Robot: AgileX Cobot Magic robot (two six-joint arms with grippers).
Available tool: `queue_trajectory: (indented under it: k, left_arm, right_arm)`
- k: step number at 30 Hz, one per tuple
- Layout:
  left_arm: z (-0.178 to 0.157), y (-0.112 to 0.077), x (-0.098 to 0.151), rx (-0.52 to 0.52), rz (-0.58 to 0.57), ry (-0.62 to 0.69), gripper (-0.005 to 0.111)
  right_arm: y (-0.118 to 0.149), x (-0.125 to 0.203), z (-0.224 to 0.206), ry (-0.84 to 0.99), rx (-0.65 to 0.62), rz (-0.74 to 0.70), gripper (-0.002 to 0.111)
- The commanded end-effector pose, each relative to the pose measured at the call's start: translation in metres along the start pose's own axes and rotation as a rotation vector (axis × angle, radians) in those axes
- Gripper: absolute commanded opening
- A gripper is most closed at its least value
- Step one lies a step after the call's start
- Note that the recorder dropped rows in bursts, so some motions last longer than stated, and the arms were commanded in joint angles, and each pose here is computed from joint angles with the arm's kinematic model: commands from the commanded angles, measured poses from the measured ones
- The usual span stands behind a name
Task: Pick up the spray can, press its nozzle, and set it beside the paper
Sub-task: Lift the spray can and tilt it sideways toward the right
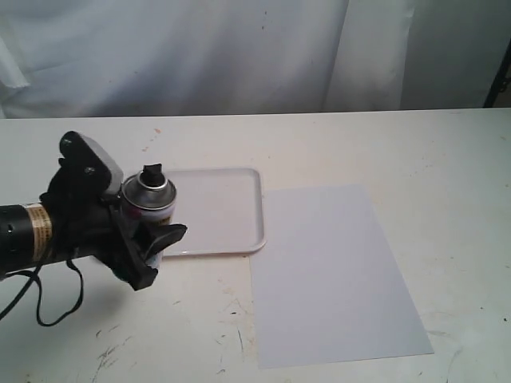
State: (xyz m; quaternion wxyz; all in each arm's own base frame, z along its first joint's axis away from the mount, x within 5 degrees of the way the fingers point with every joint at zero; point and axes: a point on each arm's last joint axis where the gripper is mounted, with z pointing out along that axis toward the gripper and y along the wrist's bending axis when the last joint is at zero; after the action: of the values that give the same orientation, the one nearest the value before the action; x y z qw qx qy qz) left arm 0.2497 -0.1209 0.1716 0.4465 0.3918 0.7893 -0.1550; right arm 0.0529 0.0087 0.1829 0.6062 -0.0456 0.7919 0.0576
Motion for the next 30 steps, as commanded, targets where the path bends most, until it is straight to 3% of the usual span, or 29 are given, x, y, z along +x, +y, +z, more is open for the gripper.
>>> queue_trajectory:
  k: [1, 14, 30]
  left_arm:
    - [0.006, -0.008, -0.019, -0.043, 0.010, 0.053, 0.000]
    - [0.015, -0.019, -0.057, -0.151, 0.126, 0.140, 0.000]
    - [0.017, -0.021, -0.057, -0.135, 0.079, 0.124, 0.000]
  right_arm:
    - [0.000, 0.001, 0.000, -0.004, 0.007, 0.002, 0.000]
    - [0.000, 0.001, 0.000, -0.004, 0.007, 0.002, 0.000]
    - [0.000, 0.001, 0.000, -0.004, 0.008, 0.001, 0.000]
